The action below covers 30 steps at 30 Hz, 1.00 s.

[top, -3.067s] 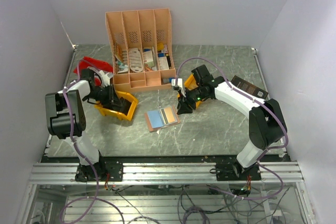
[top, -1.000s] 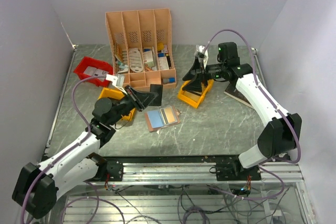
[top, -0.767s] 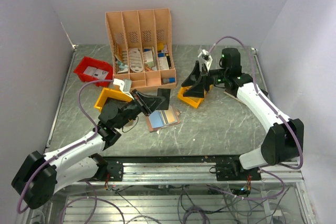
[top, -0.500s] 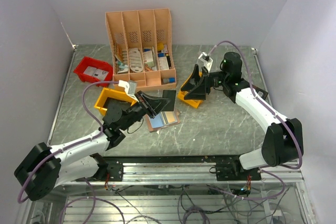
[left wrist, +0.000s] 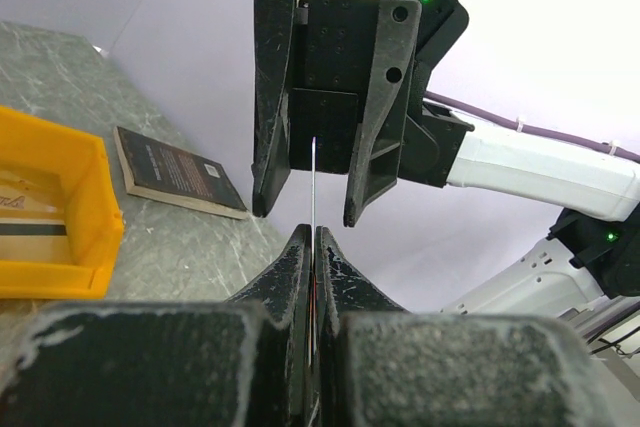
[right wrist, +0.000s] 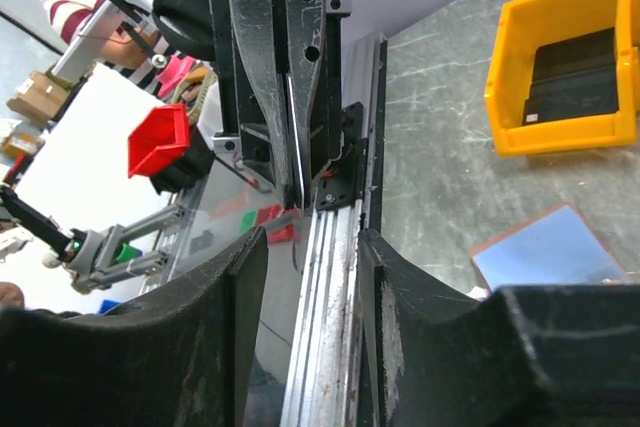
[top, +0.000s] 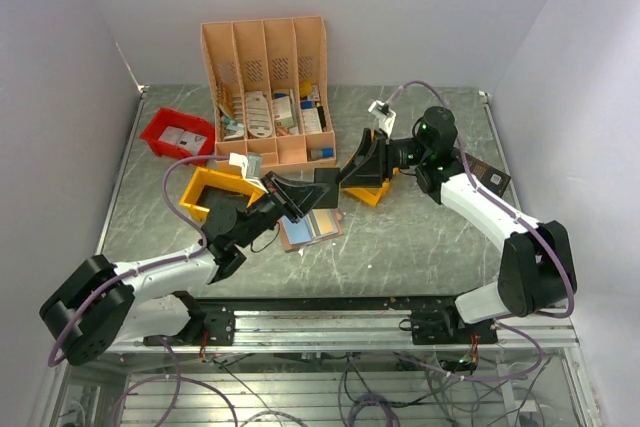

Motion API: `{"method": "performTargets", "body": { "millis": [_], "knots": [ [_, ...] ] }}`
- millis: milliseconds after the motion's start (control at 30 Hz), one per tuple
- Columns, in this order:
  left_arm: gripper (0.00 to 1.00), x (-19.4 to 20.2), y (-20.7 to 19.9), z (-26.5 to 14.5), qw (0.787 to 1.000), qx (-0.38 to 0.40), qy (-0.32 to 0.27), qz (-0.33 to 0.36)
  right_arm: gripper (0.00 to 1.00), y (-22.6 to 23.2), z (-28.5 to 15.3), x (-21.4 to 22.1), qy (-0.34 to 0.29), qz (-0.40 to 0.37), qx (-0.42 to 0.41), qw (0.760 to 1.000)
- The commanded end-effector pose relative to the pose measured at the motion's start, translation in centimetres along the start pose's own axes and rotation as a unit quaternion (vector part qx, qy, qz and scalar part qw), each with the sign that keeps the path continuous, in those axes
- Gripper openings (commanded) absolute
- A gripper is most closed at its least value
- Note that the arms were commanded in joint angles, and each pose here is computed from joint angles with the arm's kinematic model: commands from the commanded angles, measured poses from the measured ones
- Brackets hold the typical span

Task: Put the credit cards into the card holder
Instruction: Pick up the credit card from the storage box.

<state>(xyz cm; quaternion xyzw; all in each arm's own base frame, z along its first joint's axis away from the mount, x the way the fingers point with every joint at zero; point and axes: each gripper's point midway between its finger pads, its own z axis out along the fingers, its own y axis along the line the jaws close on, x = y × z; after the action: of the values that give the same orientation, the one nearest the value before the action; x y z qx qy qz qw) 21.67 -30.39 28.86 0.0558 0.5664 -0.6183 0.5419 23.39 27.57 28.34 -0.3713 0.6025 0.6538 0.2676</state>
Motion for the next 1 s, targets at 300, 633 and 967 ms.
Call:
{"method": "performTargets", "body": {
  "millis": [300, 633, 967],
  "knots": [
    [0.07, -0.8, -0.7, 0.2, 0.999, 0.013, -0.031, 0.002, 0.22, 0.9, 1.4, -1.0, -0.011, 0.012, -0.018, 1.0],
    [0.07, -0.3, -0.3, 0.1, 1.0, 0.008, -0.025, 0.004, 0.0, 0.8, 1.8, -0.3, 0.001, 0.021, -0.028, 0.999],
    [0.44, 0.8, 4.3, -4.6, 0.991, -0.125, 0.009, 0.046, 0.0, -2.2, 0.7, 1.7, 0.013, 0.024, 0.009, 1.0]
  ]
}}
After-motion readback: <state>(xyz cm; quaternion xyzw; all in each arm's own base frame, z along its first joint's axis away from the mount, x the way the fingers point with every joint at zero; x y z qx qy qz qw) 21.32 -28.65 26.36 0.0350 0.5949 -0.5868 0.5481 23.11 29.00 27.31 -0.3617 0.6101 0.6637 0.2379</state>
